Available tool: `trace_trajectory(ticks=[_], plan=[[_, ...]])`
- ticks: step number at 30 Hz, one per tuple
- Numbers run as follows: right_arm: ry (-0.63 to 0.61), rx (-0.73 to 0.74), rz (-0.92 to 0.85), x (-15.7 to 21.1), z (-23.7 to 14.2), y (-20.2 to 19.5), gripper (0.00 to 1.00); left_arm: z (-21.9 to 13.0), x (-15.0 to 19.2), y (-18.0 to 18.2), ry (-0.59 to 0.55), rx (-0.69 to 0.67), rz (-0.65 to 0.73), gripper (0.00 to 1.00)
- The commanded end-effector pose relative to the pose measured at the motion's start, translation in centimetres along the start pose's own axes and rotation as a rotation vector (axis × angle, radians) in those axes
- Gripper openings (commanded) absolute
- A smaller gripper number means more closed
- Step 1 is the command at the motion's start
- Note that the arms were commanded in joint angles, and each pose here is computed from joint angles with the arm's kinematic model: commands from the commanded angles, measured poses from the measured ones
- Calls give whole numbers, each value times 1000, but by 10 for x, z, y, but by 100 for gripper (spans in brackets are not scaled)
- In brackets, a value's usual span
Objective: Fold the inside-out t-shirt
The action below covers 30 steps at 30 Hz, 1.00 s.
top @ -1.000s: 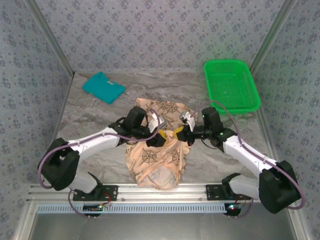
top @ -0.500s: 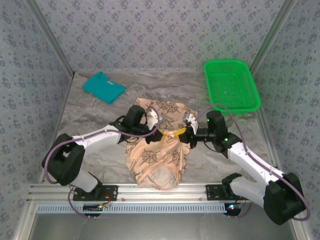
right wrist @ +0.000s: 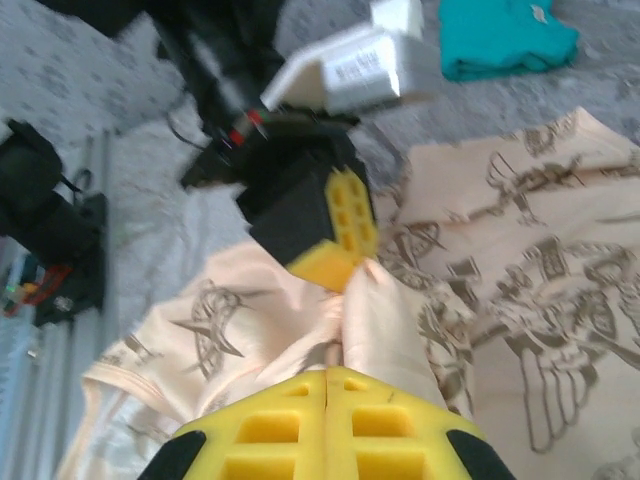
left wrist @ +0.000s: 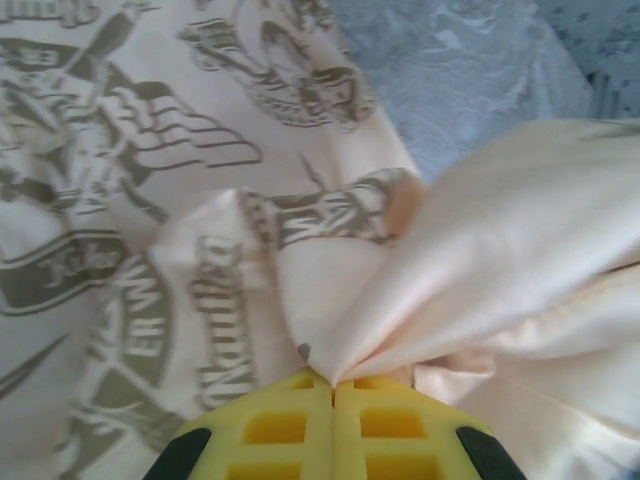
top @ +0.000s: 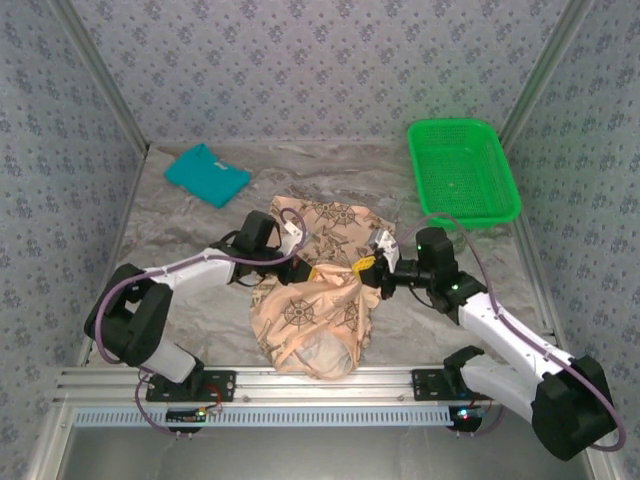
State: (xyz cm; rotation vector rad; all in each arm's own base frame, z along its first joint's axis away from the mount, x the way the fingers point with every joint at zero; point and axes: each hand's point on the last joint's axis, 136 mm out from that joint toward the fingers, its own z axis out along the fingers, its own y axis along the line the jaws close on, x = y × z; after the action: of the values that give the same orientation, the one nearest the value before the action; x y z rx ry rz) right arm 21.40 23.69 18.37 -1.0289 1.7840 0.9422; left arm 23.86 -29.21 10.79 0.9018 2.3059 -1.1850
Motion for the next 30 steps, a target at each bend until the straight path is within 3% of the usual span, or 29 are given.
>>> trace_trajectory(ticks=[1, 6, 11, 14, 22, 27, 30], plan=[[97, 121, -71, 10, 4, -13, 14, -18, -32, -45, -57, 138, -3, 0], [200, 129, -234, 32, 18, 2, 39, -36, -33, -68, 18, 186, -165, 0], [79, 215, -592, 11, 16, 26, 48, -41, -26, -75, 61, 196, -240, 0], [84, 278, -683, 0, 16, 26, 50, -43, -23, -76, 68, 197, -247, 0], [120, 258, -900, -8, 40, 52, 53, -38, -20, -69, 89, 173, -297, 0], [144, 216, -956, 0, 49, 65, 54, -31, -18, -60, 103, 157, -333, 0], [158, 272, -974, 2, 52, 60, 53, -28, -19, -57, 105, 152, -344, 0]])
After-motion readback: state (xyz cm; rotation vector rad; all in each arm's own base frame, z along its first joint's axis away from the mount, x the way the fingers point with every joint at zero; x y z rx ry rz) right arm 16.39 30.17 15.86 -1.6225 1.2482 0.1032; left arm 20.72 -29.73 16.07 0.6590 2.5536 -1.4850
